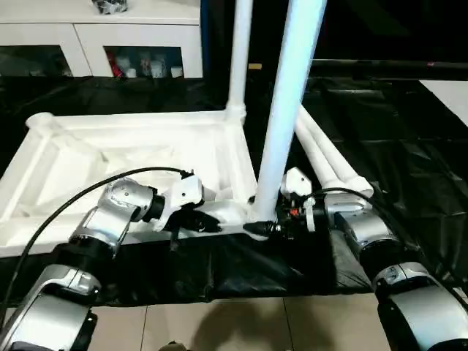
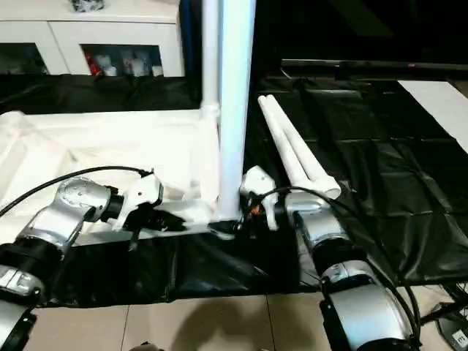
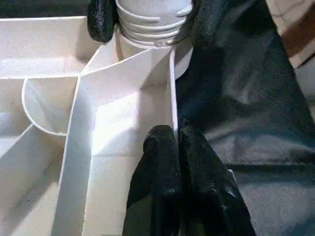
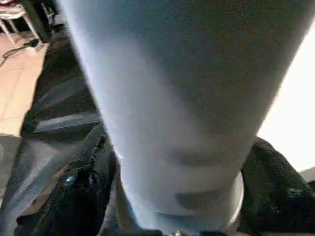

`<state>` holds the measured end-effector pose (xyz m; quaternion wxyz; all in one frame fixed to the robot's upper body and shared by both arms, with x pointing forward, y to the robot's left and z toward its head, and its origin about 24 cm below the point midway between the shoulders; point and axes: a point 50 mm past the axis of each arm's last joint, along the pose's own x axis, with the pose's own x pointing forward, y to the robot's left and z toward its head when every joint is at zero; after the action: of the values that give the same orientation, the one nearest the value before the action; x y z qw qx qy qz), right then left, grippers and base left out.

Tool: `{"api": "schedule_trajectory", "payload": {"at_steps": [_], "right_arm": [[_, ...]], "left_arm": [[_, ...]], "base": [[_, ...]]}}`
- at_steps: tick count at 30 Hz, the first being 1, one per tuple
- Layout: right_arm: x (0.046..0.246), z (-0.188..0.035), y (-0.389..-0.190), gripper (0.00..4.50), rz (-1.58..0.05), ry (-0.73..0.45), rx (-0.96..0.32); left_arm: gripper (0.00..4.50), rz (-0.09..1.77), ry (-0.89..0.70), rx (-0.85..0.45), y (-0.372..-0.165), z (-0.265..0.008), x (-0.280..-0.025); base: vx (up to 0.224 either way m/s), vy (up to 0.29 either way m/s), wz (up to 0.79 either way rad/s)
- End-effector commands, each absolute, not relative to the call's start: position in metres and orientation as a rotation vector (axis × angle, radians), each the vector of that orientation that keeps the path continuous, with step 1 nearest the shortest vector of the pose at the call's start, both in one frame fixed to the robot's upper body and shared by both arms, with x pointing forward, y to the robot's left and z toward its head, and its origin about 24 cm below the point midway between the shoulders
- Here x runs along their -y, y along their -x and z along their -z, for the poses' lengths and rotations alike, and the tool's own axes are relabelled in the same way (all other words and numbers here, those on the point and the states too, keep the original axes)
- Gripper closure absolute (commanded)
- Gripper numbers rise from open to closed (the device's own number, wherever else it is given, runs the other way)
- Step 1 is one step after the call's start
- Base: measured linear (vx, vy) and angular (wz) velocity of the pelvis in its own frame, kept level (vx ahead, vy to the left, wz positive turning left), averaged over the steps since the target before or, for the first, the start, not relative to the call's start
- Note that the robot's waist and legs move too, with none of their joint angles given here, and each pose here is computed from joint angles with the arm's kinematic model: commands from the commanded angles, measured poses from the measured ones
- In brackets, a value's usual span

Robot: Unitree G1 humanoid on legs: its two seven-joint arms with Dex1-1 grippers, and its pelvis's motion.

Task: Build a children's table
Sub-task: Rotate leg to tighten

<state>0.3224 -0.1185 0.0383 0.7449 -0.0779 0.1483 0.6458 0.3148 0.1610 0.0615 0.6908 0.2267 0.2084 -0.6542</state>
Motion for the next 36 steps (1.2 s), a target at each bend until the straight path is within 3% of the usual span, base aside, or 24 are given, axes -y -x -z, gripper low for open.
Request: {"api": "schedule_trajectory", "payload": {"at_steps": [1, 2, 8, 12, 19, 25, 27, 30, 32, 36], "right_arm": [[0.113, -0.031, -0.317, 1.36, -1.445, 0.159, -0.353], [0.112, -0.031, -0.317, 1.59, -1.438, 0.155, -0.349], [0.108, -0.029, -0.324, 1.77, -1.271, 0.070, -0.323], [0.105, -0.022, -0.338, 1.78, -0.944, 0.041, -0.325], [0.096, -0.012, -0.351, 1.79, -0.508, -0.067, -0.371], [0.082, -0.013, -0.351, 1.79, -0.453, -0.071, -0.346], [0.081, -0.013, -0.351, 1.23, -0.447, -0.079, -0.343], [0.082, -0.016, -0.353, 1.07, -0.436, -0.058, -0.325], [0.086, -0.021, -0.357, 0.76, -0.432, -0.015, -0.300], [0.107, -0.033, -0.362, 0.76, -0.442, 0.053, -0.230]], "left_arm": [[4.50, 1.537, -0.530, -0.477, -0.309, -0.057, -0.151], [4.50, 1.530, -0.527, -0.476, -0.310, -0.057, -0.151], [4.50, 1.413, -0.477, -0.463, -0.320, -0.057, -0.144], [4.50, 1.275, -0.427, -0.432, -0.333, -0.060, -0.130], [4.50, 1.014, -0.384, -0.403, -0.353, -0.061, -0.101], [4.50, 1.008, -0.410, -0.381, -0.352, -0.056, -0.086], [4.50, 1.010, -0.414, -0.380, -0.351, -0.055, -0.085], [4.50, 1.026, -0.448, -0.367, -0.351, -0.055, -0.085], [4.50, 1.038, -0.471, -0.349, -0.351, -0.055, -0.085], [4.50, 1.040, -0.491, -0.319, -0.353, -0.057, -0.084]], "base": [[0.000, 0.000, 0.00], [0.000, 0.000, 0.00], [0.000, 0.000, 0.00], [0.000, 0.000, 0.00], [0.000, 0.000, 0.00], [0.000, 0.000, 0.00], [0.000, 0.000, 0.00], [0.000, 0.000, 0.00], [0.000, 0.000, 0.00], [0.000, 0.000, 0.00]]}}
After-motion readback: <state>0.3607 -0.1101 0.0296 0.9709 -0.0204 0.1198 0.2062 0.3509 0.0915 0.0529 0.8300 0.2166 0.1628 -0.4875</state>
